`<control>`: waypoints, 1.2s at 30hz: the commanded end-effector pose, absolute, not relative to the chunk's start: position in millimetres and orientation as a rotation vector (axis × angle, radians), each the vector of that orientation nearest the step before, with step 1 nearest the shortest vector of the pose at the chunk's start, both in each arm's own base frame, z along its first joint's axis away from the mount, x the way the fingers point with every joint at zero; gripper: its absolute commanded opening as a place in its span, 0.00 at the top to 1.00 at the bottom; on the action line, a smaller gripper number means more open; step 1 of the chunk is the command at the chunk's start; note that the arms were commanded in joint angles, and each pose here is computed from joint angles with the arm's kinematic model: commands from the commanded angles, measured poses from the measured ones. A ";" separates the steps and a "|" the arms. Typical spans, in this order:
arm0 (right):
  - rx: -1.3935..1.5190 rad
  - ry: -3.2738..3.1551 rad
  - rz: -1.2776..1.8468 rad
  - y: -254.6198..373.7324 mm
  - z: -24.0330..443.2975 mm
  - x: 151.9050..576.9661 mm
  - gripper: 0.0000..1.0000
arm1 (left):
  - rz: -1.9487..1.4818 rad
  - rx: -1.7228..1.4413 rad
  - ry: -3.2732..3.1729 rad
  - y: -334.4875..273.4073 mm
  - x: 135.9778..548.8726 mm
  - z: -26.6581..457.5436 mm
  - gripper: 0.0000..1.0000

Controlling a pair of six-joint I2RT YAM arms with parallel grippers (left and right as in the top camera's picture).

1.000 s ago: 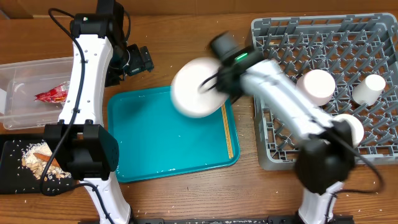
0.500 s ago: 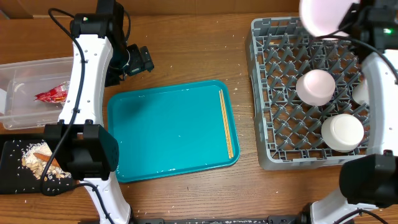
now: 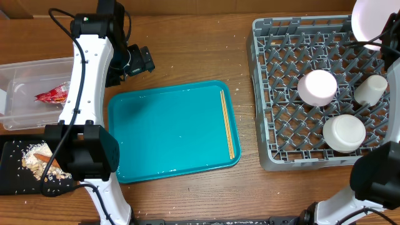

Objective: Sort waste into correct bins and load items into the dishwasher
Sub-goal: 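Lift the large plate with the right gripper and carry it to the rack, then stand the large plate upright in the rack's back corner, release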

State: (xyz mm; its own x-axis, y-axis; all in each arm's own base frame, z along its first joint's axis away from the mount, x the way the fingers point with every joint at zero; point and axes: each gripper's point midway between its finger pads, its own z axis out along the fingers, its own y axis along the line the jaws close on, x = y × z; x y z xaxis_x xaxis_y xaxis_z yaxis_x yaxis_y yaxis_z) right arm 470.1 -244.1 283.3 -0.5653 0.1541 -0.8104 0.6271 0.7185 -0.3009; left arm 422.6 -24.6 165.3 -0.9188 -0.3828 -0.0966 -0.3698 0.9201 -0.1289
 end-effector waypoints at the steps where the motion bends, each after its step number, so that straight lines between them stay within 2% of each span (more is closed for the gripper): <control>1: 0.565 2.149 -0.773 -247.7 263.9 474.8 0.96 | -0.177 -0.592 2.958 -28.7 420.3 167.3 0.00; 7: 0.547 2.230 -0.811 -251.6 229.5 477.1 0.96 | -0.177 -0.592 2.958 -28.7 420.3 167.3 0.00; 14: 0.547 2.247 -0.820 -252.5 221.1 477.6 0.95 | -0.177 -0.592 2.958 -28.7 420.3 167.3 0.00; 23: 0.536 2.259 -0.811 -245.0 220.9 478.0 0.85 | -0.177 -0.592 2.958 -28.7 420.3 167.3 0.00; 30: 0.527 2.118 -0.702 -196.5 275.8 493.0 0.72 | -0.177 -0.592 2.958 -28.7 420.3 167.3 0.00; 33: 0.496 2.052 -0.641 -167.1 307.5 495.7 0.59 | -0.177 -0.592 2.958 -28.7 420.3 167.3 0.00; 36: 0.444 2.005 -0.594 -137.7 333.1 494.5 0.50 | -0.177 -0.592 2.958 -28.7 420.3 167.3 0.00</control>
State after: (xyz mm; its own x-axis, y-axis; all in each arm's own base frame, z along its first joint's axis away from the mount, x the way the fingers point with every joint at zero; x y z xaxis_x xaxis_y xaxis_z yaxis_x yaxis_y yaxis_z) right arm 503.5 -158.6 260.3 -0.6120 0.0836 -0.7864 0.5070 0.8046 -0.3090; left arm 422.6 -24.6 165.3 -0.9188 -0.3828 -0.0966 -0.3698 0.9201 -0.1289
